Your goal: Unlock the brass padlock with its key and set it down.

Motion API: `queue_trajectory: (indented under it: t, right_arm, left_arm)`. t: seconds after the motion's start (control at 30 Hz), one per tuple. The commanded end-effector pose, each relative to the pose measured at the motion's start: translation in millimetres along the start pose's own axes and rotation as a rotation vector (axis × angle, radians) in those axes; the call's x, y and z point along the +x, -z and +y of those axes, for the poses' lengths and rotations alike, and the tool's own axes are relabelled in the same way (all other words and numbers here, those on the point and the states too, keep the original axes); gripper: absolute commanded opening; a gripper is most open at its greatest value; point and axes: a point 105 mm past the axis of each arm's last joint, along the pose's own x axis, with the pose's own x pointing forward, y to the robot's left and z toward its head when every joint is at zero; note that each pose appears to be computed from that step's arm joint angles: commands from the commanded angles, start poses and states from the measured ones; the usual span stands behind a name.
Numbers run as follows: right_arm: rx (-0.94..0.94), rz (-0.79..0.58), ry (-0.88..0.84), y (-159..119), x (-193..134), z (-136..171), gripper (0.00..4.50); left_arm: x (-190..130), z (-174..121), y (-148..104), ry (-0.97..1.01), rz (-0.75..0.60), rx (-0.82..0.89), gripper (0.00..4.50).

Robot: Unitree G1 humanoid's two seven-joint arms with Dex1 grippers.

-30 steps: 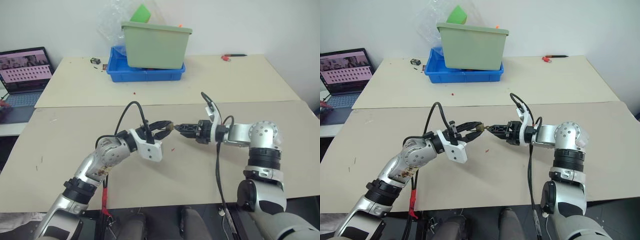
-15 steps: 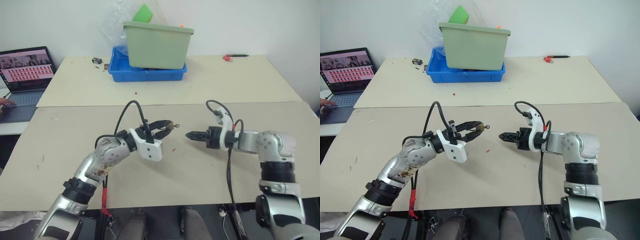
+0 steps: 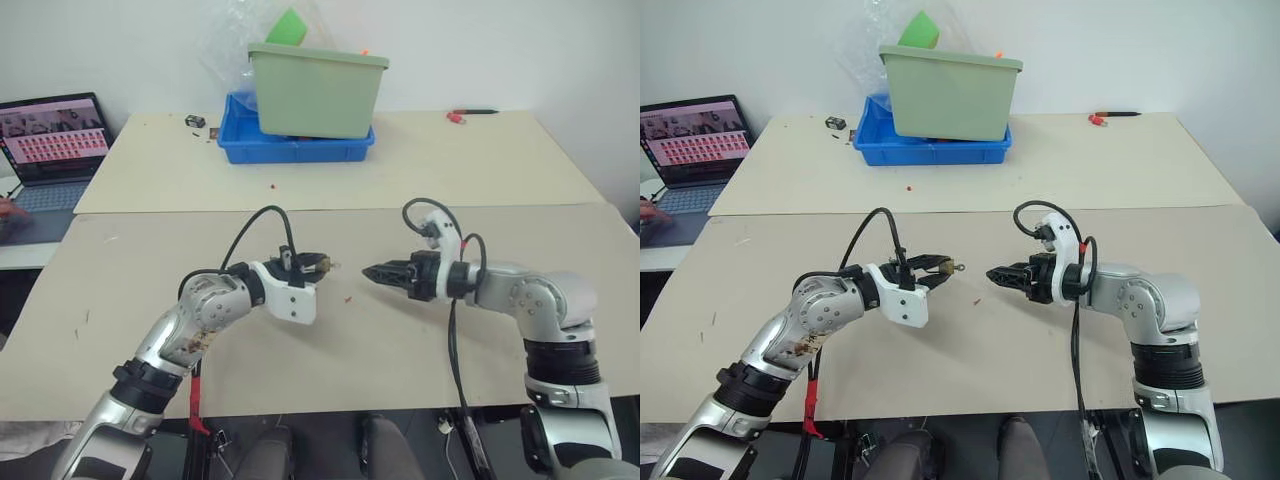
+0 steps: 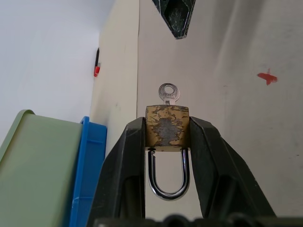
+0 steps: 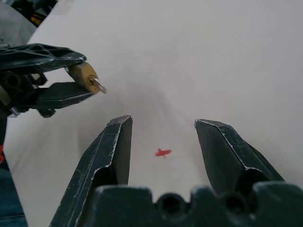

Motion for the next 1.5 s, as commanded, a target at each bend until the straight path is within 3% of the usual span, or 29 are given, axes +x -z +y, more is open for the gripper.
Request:
queue_trajectory:
  t: [0.03,0.2,0.43,1.0,1.37,1.5]
  right_arm:
    - [0.015,-0.079,-0.095,-23,0,20,2.64]
    - [0.127,-0.047,-0.167,-17,17,27,2.64]
    - [0.142,0.0,-0.168,-8,26,23,2.64]
    - [0.08,-0.028,-0.229,-32,39,39,2.64]
    - [0.088,-0.015,-0.23,-27,44,40,2.64]
    - [0.092,-0.023,-0.239,-28,44,42,1.53]
  left_arm:
    - [0,14,-10,-0.04,-0.031,0.039,0.81]
    - [1,17,-13,-0.062,-0.047,0.049,0.81]
    - [2,18,-14,-0.073,-0.056,0.046,0.81]
    - [1,17,-17,-0.082,-0.067,0.028,0.81]
    - [1,18,-18,-0.086,-0.076,0.025,0.81]
    - [1,18,-19,-0.09,-0.081,0.025,0.81]
